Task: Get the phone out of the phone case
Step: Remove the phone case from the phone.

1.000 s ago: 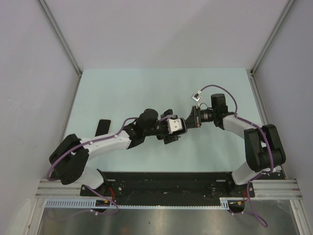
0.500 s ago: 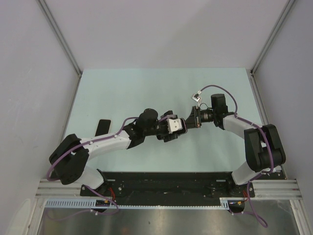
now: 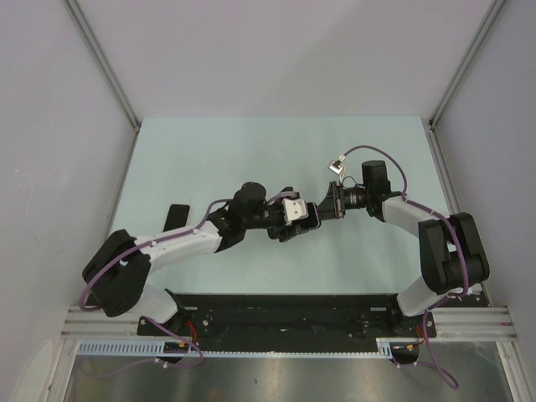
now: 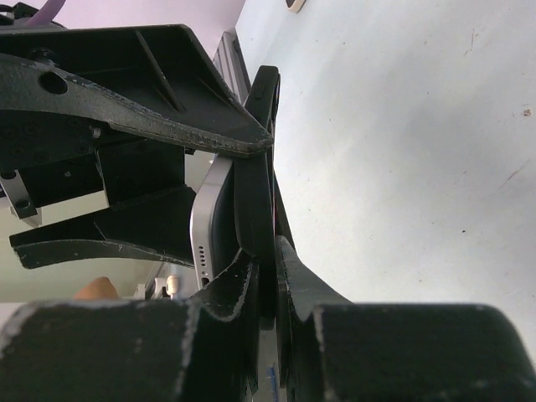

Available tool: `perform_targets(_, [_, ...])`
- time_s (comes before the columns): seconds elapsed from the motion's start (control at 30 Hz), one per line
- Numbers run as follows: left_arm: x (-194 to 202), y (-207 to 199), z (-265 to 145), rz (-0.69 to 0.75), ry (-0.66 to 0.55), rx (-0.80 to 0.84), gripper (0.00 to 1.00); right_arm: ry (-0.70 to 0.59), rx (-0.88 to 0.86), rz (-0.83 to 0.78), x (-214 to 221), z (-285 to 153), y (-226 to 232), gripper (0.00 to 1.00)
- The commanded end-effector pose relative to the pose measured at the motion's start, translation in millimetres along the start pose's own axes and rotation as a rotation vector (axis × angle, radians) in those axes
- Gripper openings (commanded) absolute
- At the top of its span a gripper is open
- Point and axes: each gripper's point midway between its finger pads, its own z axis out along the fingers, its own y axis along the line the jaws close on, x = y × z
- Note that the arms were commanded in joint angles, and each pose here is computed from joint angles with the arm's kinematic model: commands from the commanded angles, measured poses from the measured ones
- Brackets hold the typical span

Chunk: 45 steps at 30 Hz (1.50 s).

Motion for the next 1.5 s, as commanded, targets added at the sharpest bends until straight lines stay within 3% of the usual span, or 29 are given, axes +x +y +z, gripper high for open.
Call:
perform_targets(0.0, [-35.9, -8.7, -13.5, -0.022, -0.11, 0.079, 0.51, -0.057, 0.038, -0.057, -21.8, -7.2, -9.5, 0.0])
perform_targets(0.5, [-46.1, -4.2, -24.8, -0.066, -0.161, 0.101, 0.51, -0.099, 0.063, -0.02, -31.5, -16.7, -16.9, 0.0])
perform_targets(1.47, [-50.3, 31.8, -34.7, -0.103, -0.214, -0.085, 0.51, -0.158, 0.135, 0.082, -40.7, -24.8, -42.7, 0.0])
